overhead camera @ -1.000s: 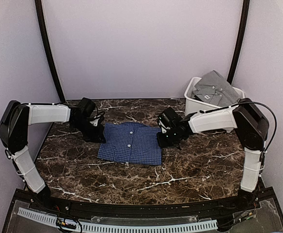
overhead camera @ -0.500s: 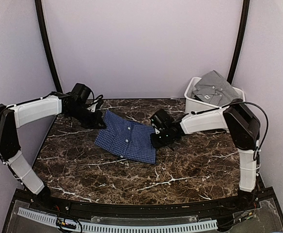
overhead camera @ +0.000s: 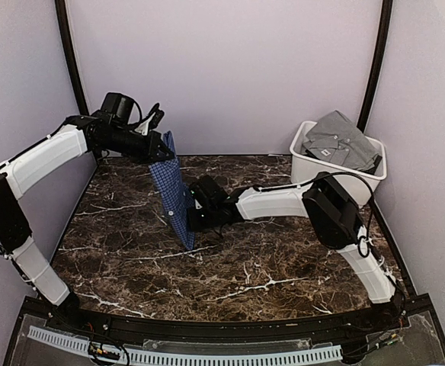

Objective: Fold and stack the long sleeve shirts
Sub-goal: Turn over the square folded shirt at the center of the board.

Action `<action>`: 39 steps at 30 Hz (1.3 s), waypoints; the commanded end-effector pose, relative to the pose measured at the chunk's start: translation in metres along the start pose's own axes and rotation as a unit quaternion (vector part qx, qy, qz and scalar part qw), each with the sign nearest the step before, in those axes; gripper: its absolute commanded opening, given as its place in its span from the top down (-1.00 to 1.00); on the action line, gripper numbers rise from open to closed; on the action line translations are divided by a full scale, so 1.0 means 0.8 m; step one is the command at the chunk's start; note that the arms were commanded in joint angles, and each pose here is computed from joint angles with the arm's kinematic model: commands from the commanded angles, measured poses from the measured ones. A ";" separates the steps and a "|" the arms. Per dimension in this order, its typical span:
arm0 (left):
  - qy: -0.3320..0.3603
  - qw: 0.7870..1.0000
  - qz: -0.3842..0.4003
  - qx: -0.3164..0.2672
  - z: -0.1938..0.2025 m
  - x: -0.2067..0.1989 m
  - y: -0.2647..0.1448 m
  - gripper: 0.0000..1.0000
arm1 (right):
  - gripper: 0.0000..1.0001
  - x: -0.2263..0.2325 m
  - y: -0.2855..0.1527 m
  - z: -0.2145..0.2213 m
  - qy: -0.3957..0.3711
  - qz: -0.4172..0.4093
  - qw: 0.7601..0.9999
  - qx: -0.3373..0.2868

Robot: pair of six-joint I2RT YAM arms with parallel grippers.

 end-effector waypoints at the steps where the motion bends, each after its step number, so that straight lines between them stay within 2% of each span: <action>1: 0.016 0.999 0.032 -0.016 -0.019 -0.011 -0.004 1.00 | 0.60 0.024 0.040 0.038 0.035 -0.066 0.996 0.048; 11: 0.018 0.999 0.043 -0.011 -0.015 -0.004 0.004 1.00 | 0.54 0.049 0.032 0.014 0.060 -0.155 0.985 0.037; 23: 0.027 0.999 0.029 0.004 -0.001 0.007 0.007 1.00 | 0.21 0.018 -0.054 -0.035 0.077 -0.191 0.978 -0.032; 27: 0.030 0.999 0.022 0.009 0.000 0.010 0.008 1.00 | 0.20 0.002 -0.084 -0.053 0.090 -0.193 0.976 -0.057; 33: 0.029 0.999 0.037 0.010 -0.004 0.004 0.007 1.00 | 0.35 -0.018 -0.124 -0.077 0.098 -0.162 0.979 -0.079; 37: 0.028 0.997 0.070 0.024 0.000 -0.024 0.031 1.00 | 0.37 -0.050 -0.172 -0.096 0.106 -0.130 0.980 -0.106; 39: 0.035 0.995 0.080 0.045 0.010 -0.051 0.059 1.00 | 0.37 -0.072 -0.201 -0.104 0.110 -0.102 0.981 -0.123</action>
Point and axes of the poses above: each gripper's point midway between its finger pads, its own y axis out along the fingers, its own x axis along the line the jaws close on, z = x × y, the point moved 5 cm from there along -y, back along the fingers, and after that the axes turned 5 degrees about y, right-handed, at the moved point
